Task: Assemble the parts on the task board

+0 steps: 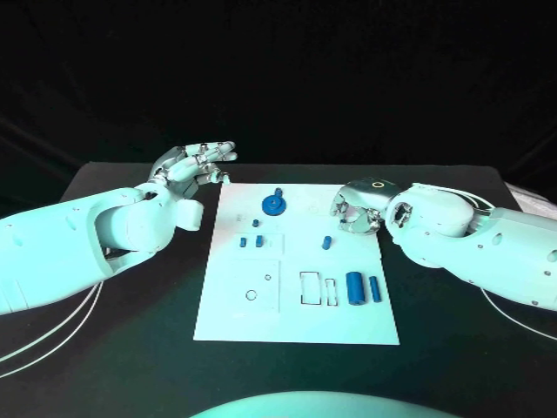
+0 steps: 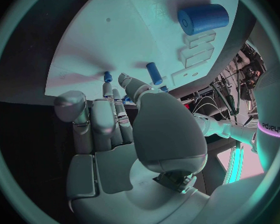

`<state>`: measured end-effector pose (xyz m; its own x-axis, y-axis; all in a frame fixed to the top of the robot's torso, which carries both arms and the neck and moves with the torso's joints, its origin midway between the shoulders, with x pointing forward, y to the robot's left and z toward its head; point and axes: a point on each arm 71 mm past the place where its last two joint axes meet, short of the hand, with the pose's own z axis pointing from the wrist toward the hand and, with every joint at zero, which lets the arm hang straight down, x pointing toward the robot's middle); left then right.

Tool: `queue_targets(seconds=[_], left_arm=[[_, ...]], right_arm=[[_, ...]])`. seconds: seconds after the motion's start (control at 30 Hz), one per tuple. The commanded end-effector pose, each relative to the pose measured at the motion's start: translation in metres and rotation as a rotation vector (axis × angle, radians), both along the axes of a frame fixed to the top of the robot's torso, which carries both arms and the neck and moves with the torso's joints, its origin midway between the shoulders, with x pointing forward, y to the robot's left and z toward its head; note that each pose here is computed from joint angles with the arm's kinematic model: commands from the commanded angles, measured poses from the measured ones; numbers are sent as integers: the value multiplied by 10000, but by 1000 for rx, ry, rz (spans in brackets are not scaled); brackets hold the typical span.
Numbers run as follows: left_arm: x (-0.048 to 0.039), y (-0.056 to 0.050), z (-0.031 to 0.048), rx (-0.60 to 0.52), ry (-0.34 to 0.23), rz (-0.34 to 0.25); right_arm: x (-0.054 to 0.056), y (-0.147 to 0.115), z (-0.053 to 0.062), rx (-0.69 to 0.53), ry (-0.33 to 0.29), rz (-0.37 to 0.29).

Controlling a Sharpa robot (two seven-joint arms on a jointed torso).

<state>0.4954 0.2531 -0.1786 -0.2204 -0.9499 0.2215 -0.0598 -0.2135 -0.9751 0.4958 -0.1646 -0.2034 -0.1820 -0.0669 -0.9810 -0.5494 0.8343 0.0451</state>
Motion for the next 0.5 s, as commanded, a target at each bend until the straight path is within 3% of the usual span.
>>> queue_targets(seconds=[0.03,0.5], left_arm=[[-7,-1,15,-17,-13,2],[-7,14,8,-14,-3,2]], right_arm=[[-4,-2,-54,-39,15,7],[10,-13,-33,-65,-56,-4]])
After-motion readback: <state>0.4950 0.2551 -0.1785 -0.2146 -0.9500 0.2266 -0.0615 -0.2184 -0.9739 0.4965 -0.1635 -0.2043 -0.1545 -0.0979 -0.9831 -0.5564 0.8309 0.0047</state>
